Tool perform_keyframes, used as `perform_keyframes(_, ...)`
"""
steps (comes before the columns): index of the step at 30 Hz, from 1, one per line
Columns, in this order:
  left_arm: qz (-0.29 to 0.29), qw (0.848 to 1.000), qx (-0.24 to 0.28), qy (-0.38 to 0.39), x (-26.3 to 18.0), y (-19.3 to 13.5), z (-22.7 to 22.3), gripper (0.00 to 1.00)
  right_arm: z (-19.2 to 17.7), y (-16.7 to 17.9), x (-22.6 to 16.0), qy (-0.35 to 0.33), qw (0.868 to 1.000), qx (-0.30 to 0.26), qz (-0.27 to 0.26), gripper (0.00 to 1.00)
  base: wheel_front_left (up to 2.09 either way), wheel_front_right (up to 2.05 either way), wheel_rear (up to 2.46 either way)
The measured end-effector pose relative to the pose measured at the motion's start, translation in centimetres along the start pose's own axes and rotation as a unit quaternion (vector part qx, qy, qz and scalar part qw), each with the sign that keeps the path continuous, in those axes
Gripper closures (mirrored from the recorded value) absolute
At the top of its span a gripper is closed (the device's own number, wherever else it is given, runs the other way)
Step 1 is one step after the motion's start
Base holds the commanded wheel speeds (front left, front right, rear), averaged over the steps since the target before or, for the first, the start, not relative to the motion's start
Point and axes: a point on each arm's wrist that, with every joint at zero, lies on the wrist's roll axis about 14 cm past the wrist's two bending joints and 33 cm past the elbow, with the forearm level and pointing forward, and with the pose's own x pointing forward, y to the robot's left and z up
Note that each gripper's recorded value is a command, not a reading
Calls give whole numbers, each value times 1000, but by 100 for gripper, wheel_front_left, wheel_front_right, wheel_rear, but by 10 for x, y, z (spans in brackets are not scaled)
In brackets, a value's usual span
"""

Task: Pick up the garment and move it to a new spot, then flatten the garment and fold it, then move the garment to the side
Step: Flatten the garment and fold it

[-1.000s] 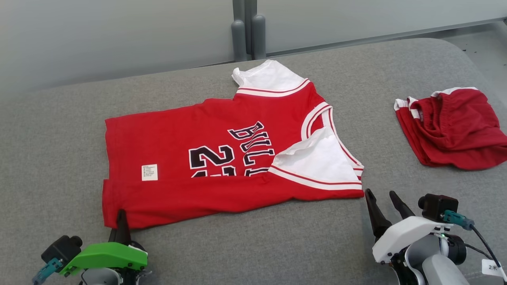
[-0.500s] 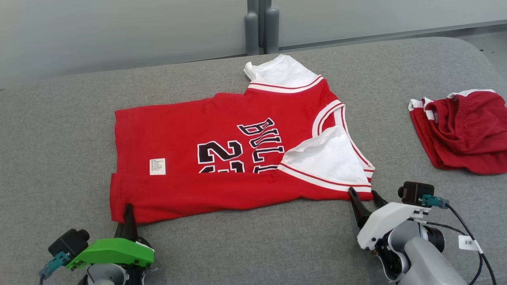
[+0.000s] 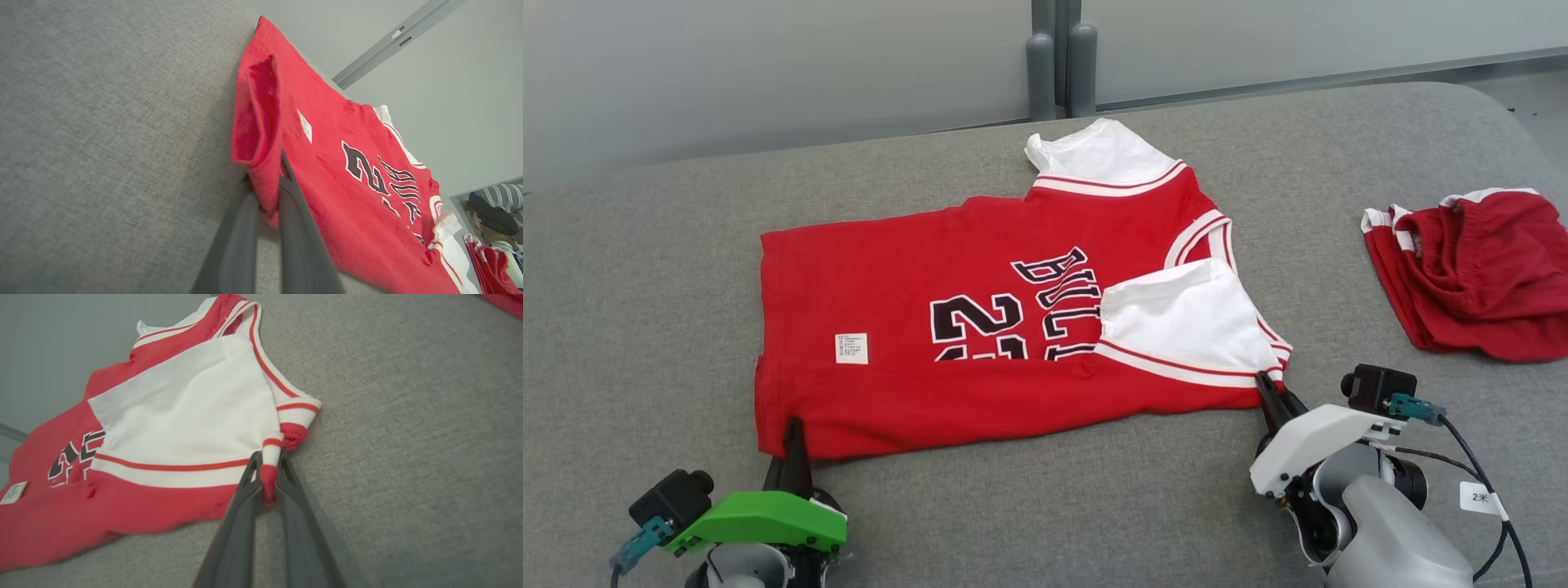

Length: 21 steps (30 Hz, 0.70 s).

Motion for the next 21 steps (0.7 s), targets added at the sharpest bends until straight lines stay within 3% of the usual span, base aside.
perform_keyframes(8,-15,1000,4,1,-22,-4,-7,100,16,-16,-19,-49,999,2,-14,100,0,0,0)
perform_keyframes(21,20,999,-6,43,-67,15,-38,100,-7,-40,-57,-25,999,0,-42,100,0,0,0)
